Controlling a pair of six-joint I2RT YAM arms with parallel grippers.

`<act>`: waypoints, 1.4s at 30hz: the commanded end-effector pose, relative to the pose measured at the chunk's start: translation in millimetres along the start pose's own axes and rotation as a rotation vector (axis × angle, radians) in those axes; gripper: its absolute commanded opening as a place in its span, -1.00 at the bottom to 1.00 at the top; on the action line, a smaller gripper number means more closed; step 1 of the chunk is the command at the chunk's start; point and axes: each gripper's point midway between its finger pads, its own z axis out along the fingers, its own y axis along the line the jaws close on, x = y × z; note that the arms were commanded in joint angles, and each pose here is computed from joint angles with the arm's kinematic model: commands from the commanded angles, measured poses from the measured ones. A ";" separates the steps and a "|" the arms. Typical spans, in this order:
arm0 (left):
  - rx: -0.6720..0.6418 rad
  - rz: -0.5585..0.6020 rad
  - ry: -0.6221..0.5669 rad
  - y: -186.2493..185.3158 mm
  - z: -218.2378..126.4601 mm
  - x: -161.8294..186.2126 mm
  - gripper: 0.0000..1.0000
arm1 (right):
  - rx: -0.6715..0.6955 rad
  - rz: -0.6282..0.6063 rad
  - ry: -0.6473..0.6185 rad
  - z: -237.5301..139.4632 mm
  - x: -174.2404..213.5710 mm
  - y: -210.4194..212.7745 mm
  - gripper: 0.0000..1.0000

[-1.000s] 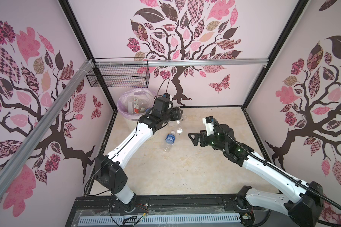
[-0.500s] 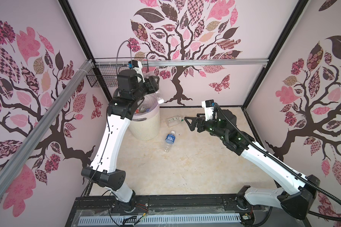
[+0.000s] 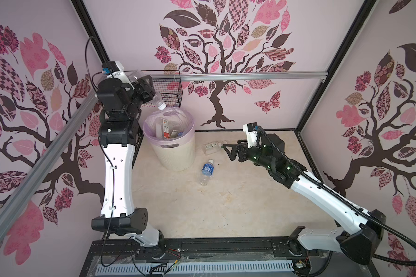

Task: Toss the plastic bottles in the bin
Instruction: 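Open the left gripper to drop the white-cap bottle into the bin, then move both grippers down toward the blue-label Pocari bottle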

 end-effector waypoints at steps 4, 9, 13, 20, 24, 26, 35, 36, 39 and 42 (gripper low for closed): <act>-0.070 -0.121 0.323 50.5 47.2 135.3 0.97 | -0.017 0.016 0.024 5.5 12.2 -0.1 0.99; 0.010 -0.056 0.264 8.8 16.3 116.0 0.97 | -0.010 0.017 0.034 4.9 17.0 -2.5 0.99; 0.067 -0.013 0.271 -22.9 -3.0 113.7 0.97 | -0.018 0.040 0.040 5.0 22.7 -3.1 0.99; 0.157 -0.005 0.316 -65.2 -39.8 140.9 0.97 | 0.040 0.085 0.082 4.8 43.4 -18.0 0.99; 0.217 -0.015 0.391 -88.4 -60.1 172.8 0.97 | 0.105 0.116 0.109 5.0 61.1 -34.2 0.99; 0.245 -0.011 0.433 -97.5 -71.1 193.0 0.97 | 0.140 0.134 0.124 5.7 70.5 -42.7 0.99; 0.180 -0.082 0.623 -63.8 -117.0 285.4 0.96 | 0.234 0.281 0.194 19.7 127.9 -72.3 0.99; 0.174 -0.094 0.640 -59.1 -122.2 293.2 0.97 | 0.253 0.291 0.204 22.6 137.5 -76.0 0.99; 0.184 -0.117 0.718 -53.6 -135.4 317.4 0.96 | 0.313 0.272 0.234 33.1 160.4 -78.3 0.99; 0.149 -0.140 0.779 -40.6 -145.1 335.9 0.97 | 0.321 0.280 0.266 47.3 179.7 -72.2 0.99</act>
